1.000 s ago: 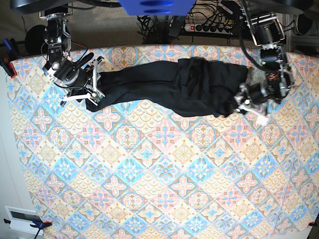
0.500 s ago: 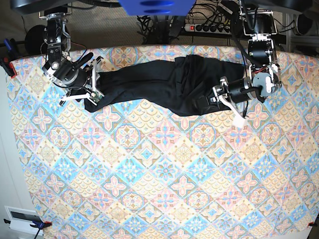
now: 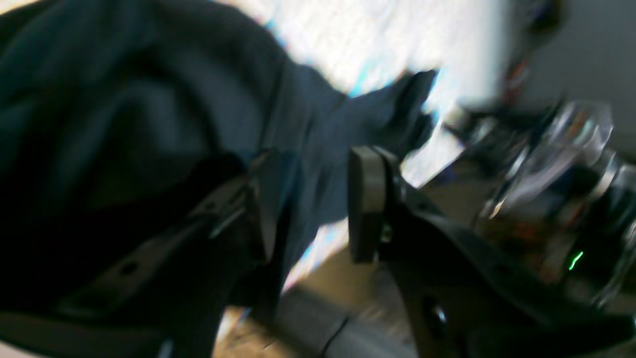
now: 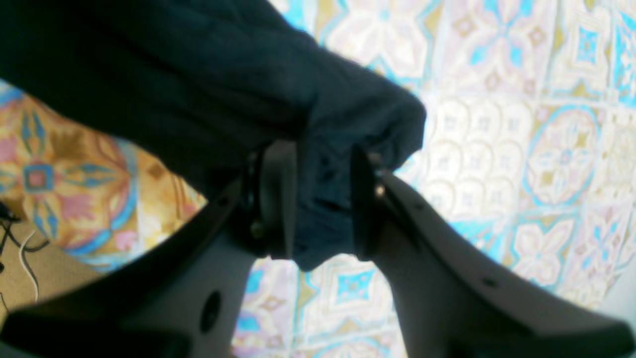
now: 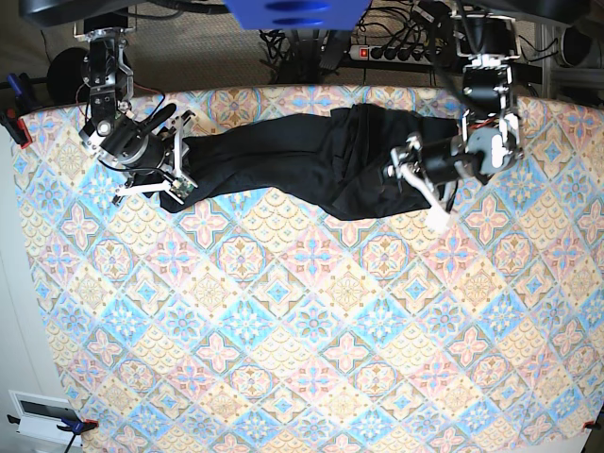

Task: Layout the t-shirt on the table in an organized manner, then fold the t-shirt properly
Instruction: 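Grasp the strip middle with the left gripper and fold it over, then lift the strip end with the right gripper toward the left gripper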

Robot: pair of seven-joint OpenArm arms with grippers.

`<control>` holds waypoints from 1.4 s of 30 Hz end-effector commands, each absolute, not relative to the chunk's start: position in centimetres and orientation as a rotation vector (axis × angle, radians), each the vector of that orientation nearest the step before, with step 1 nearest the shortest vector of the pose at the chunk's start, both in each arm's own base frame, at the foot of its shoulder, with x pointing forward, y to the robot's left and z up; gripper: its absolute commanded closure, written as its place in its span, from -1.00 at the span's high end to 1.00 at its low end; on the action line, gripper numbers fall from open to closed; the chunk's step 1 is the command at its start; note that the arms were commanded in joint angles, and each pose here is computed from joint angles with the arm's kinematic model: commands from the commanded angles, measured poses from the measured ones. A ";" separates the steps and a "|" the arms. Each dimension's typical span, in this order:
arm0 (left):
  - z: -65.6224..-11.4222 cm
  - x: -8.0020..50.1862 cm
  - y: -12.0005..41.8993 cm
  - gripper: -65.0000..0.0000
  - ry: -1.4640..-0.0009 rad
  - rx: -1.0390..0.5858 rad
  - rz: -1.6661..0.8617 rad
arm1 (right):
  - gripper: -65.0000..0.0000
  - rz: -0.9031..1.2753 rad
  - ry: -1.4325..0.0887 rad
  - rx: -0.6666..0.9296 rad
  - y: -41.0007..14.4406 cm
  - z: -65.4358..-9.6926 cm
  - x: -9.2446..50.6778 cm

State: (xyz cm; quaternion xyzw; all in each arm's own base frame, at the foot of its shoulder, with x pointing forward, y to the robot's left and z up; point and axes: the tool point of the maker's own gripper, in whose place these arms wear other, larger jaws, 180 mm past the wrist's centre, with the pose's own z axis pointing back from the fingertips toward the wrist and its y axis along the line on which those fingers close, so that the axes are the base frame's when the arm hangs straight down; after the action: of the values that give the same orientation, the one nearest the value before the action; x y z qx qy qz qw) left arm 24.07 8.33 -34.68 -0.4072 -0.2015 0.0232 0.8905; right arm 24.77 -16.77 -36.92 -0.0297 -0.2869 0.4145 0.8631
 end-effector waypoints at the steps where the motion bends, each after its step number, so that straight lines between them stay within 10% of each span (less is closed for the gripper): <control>1: -33.9 24.1 8.7 -0.36 -0.442 -0.835 0.024 | -0.46 0.872 -0.640 -0.076 -16.9 -35.9 25.5; 17: -41.8 27.5 10.6 -0.36 -0.406 -0.534 0.005 | -0.46 0.865 -0.645 -0.058 -16.2 -36.0 25.4; 42: -34.1 26.4 12.9 -0.36 -0.610 -0.733 0.194 | -0.43 0.538 -0.552 -0.031 -22.5 -37.7 27.9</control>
State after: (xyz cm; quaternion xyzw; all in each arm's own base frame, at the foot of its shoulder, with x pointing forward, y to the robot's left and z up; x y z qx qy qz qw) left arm 25.25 13.03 -35.73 -0.3413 -0.2642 0.1037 0.8961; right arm 27.76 -22.27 -38.11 -0.0099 -0.2629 0.2597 0.9292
